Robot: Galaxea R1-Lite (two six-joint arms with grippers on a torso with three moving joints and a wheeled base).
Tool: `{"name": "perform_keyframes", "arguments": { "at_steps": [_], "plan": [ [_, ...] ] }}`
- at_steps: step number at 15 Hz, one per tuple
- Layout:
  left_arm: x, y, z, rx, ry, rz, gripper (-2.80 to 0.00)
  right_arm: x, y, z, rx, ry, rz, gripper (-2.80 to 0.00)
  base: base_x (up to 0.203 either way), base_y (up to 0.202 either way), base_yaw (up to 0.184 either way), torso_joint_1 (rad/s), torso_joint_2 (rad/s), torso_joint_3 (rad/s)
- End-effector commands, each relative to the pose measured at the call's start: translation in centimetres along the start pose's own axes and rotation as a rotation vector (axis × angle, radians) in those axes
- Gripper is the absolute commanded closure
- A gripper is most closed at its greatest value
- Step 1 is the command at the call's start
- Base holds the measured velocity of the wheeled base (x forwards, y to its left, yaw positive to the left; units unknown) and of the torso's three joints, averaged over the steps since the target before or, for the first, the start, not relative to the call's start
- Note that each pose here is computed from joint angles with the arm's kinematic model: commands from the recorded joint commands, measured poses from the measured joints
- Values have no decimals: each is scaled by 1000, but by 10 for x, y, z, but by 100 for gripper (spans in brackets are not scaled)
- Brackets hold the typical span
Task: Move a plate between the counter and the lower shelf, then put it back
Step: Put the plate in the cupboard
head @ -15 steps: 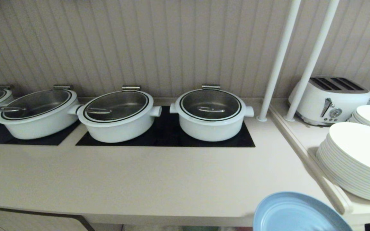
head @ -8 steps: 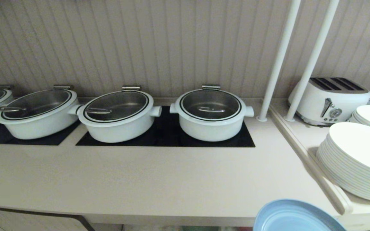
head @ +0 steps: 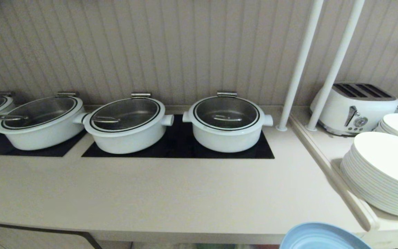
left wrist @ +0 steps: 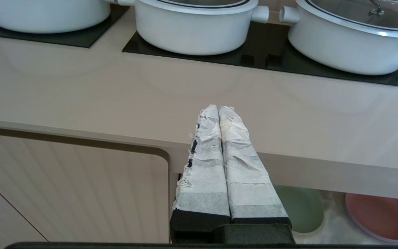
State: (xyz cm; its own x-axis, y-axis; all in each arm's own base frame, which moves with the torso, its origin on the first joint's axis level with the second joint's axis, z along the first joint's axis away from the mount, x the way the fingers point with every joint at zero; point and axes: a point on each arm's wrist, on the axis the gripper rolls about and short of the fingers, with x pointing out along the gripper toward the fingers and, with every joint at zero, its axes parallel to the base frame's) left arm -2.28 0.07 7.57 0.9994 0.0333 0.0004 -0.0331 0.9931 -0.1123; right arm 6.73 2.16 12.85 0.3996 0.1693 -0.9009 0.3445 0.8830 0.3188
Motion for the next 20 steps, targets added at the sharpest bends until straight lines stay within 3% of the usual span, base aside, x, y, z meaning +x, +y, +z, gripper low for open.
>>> {"name": "perform_keyframes", "arguments": {
  "at_steps": [1,20],
  "plan": [
    [0,0,0,-1,0,0,0,0,-3,-3,8,-3,1,0,0,0,0,0,0,0],
    [0,0,0,-1,-1,0,0,-3,-13,-12,64,-17,-6,0,0,0,0,0,0,0]
  ]
}}
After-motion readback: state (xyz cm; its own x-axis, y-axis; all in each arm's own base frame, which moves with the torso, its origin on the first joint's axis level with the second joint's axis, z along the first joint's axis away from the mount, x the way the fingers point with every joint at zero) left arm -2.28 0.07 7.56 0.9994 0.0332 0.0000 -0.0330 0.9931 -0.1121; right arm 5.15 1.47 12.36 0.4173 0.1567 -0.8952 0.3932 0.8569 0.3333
